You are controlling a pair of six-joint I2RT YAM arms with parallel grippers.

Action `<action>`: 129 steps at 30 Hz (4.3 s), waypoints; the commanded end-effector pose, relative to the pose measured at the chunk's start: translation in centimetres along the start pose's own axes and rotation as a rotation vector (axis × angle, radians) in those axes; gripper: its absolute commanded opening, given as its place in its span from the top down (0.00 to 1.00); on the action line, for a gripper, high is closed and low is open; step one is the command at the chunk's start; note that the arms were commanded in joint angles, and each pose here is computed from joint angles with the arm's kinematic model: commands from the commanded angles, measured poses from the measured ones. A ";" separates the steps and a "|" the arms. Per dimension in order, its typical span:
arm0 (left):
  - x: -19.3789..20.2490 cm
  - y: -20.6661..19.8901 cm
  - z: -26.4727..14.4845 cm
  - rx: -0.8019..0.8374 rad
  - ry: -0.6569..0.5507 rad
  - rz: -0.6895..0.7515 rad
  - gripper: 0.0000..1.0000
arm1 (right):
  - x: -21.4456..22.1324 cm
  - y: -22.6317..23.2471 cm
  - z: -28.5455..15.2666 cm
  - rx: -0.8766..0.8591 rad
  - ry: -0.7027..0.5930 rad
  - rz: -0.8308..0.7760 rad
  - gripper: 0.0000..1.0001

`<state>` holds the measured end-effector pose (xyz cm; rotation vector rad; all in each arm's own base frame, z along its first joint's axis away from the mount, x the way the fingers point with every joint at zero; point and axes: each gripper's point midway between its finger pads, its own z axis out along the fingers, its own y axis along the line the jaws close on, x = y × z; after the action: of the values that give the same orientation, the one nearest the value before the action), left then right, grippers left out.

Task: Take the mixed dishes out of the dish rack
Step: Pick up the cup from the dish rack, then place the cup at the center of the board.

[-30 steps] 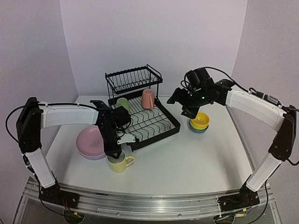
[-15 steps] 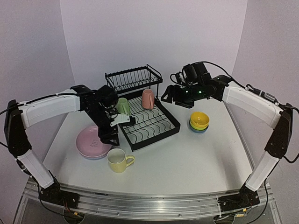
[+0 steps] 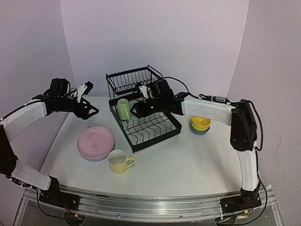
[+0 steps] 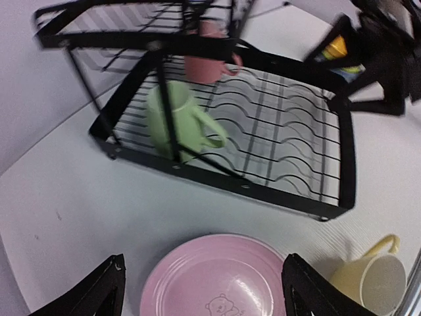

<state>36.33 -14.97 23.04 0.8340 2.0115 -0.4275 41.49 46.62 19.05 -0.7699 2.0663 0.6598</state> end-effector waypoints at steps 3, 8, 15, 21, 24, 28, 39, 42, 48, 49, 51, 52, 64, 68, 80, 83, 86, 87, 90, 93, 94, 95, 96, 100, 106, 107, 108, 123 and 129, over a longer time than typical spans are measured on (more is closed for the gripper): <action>-0.1 6.6 -0.7 -0.209 -0.188 -0.299 0.18 | -1.7 0.4 5.8 0.021 -0.106 -0.045 0.32; 0.9 6.4 -0.7 -0.222 -0.236 -0.312 0.18 | -1.5 -1.4 9.1 0.102 -0.133 -0.026 0.34; 2.2 6.0 -0.1 -0.209 -0.218 -0.322 0.19 | 0.1 -3.0 12.7 0.169 -0.147 -0.016 0.41; 2.1 5.6 0.1 -0.181 -0.219 -0.320 0.19 | 0.7 -4.4 13.9 0.248 -0.187 -0.019 0.53; 2.1 5.7 0.2 -0.179 -0.217 -0.321 0.19 | 1.0 -4.5 14.4 0.247 -0.196 -0.015 0.56; 2.0 5.8 0.4 -0.175 -0.213 -0.315 0.19 | 1.5 -4.2 15.2 0.223 -0.196 -0.004 0.56; 2.0 5.7 0.7 -0.161 -0.201 -0.287 0.19 | 0.4 -3.7 15.0 0.199 -0.225 -0.010 1.00; 2.0 5.2 0.7 -0.142 -0.202 -0.269 0.19 | -0.8 -3.3 13.7 0.187 -0.244 0.000 1.00; 1.2 4.0 0.3 -0.085 -0.228 -0.164 0.20 | -3.5 -1.3 10.3 0.110 -0.261 0.054 1.00; 0.9 3.7 0.1 -0.076 -0.236 -0.138 0.20 | -3.9 -1.2 9.6 0.106 -0.262 0.074 1.00; 0.5 3.3 -0.1 -0.060 -0.254 -0.085 0.20 | -4.8 -1.0 7.8 0.105 -0.268 0.105 1.00; 0.4 3.1 -0.2 -0.054 -0.262 -0.065 0.20 | -4.5 -1.1 7.4 0.108 -0.252 0.126 1.00; -0.4 -0.5 0.6 0.016 -0.301 0.344 0.22 | -0.3 -0.4 1.7 0.074 -0.041 0.487 1.00; -1.4 -2.5 2.1 0.010 -0.306 0.507 0.22 | -0.2 0.0 0.9 0.032 -0.025 0.643 1.00; -3.7 -8.7 4.4 -0.017 -0.486 0.921 0.23 | -3.1 1.2 -3.4 -0.124 -0.040 0.898 1.00; -3.7 -10.1 5.7 -0.005 -0.513 0.970 0.25 | -3.8 1.6 -4.4 -0.161 -0.057 0.939 1.00; -3.7 -10.4 7.0 -0.007 -0.526 0.999 0.25 | -4.5 2.1 -5.5 -0.188 -0.070 0.951 1.00; -3.8 -10.3 7.4 -0.007 -0.523 1.004 0.25 | -4.7 2.2 -5.9 -0.194 -0.074 0.952 1.00; -4.5 -9.5 8.5 -0.038 -0.519 0.998 0.26 | -5.3 2.4 -7.0 -0.209 -0.086 0.957 1.00; -6.3 -8.8 8.3 -0.096 -0.557 0.981 0.29 | -5.4 2.6 -7.6 -0.217 -0.087 0.962 1.00; -6.7 -8.8 8.0 -0.104 -0.576 0.990 0.30 | -5.3 2.6 -7.7 -0.216 -0.087 0.964 1.00; -6.8 -9.0 7.9 -0.106 -0.590 1.000 0.31 | -5.3 2.6 -7.9 -0.215 -0.088 0.965 1.00; -6.8 -9.1 7.9 -0.111 -0.599 1.006 0.32 | -5.2 2.7 -8.0 -0.219 -0.086 0.962 1.00; -7.5 -8.7 8.4 -0.157 -0.610 1.010 0.36 | -5.6 3.0 -8.4 -0.235 -0.088 0.949 1.00; -8.7 -8.4 9.3 -0.189 -0.629 1.055 0.43 | -6.6 3.7 -9.0 -0.265 -0.097 0.913 1.00; -9.1 -8.3 9.3 -0.197 -0.634 1.064 0.44 | -6.7 3.9 -9.1 -0.268 -0.099 0.906 1.00; -9.2 -8.2 9.5 -0.200 -0.633 1.066 0.44 | -6.7 4.0 -9.2 -0.270 -0.101 0.899 1.00; -10.5 -8.5 9.9 -0.225 -0.682 1.162 0.94 | -7.1 5.0 -9.4 -0.318 -0.085 0.875 1.00; -10.0 -9.5 8.6 -0.185 -0.704 1.171 1.00 | -6.6 5.0 -8.5 -0.323 -0.061 0.903 1.00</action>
<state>40.36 -30.10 25.15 1.2952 0.7771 0.1742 37.99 44.85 23.17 0.2597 2.3855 1.3685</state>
